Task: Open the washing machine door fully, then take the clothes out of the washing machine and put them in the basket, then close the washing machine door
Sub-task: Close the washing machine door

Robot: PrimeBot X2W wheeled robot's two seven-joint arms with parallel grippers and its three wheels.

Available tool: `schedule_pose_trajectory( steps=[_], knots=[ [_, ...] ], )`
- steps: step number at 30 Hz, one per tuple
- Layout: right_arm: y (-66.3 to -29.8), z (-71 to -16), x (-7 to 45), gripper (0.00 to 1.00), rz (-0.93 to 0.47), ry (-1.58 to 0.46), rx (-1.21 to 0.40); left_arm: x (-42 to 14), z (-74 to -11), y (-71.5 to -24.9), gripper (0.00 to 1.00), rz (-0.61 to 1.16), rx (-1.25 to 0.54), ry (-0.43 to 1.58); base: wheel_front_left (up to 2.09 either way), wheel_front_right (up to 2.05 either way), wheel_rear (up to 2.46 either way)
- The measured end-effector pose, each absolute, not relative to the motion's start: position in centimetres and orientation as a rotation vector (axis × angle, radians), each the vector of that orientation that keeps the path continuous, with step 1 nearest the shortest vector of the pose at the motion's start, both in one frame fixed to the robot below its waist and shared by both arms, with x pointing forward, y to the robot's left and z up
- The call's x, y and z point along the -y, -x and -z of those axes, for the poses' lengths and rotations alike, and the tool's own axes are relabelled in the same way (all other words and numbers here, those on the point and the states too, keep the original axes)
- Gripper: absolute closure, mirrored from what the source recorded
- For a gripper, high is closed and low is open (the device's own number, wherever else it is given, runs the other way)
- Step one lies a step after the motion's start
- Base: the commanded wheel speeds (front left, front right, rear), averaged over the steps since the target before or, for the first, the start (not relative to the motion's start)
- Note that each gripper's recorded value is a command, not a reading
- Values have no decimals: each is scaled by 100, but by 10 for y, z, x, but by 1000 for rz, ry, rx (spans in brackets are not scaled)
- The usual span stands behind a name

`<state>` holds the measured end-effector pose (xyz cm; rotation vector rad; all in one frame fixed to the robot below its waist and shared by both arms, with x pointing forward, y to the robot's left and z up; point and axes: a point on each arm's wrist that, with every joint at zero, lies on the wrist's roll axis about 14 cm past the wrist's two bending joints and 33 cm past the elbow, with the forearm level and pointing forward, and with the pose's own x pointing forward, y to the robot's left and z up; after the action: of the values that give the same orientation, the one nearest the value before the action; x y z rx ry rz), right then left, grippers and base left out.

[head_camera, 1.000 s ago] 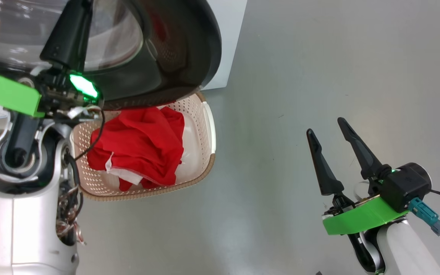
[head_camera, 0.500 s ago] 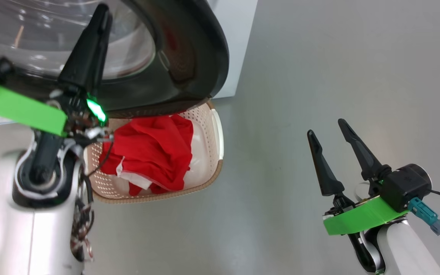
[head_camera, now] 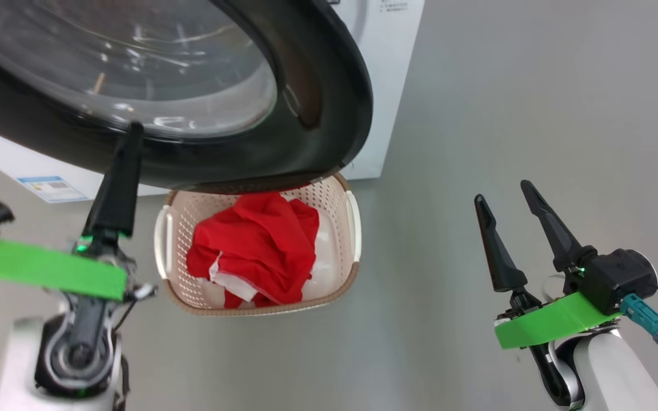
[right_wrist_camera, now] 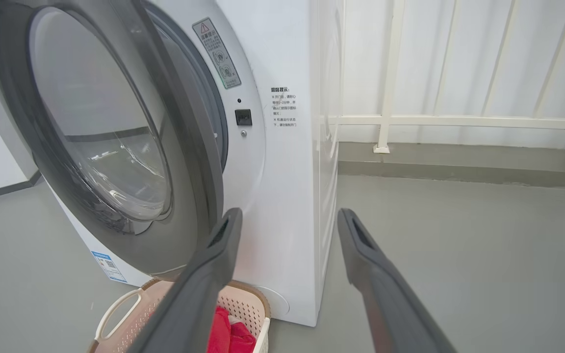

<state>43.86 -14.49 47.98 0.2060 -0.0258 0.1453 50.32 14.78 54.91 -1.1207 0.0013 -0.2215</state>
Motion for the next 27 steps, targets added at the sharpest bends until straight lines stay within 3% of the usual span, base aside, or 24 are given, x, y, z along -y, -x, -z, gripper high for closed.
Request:
schedule_pose_trajectory(
  steps=[15,27],
  knots=[
    [-412,-501,141,0,-159,-200,67,-187,-564,-431,0,90,200,453,0,0,0],
    [-385,-526,160,0,-112,-164,142,-193,-551,-385,0,20,184,251,0,0,0]
  ],
)
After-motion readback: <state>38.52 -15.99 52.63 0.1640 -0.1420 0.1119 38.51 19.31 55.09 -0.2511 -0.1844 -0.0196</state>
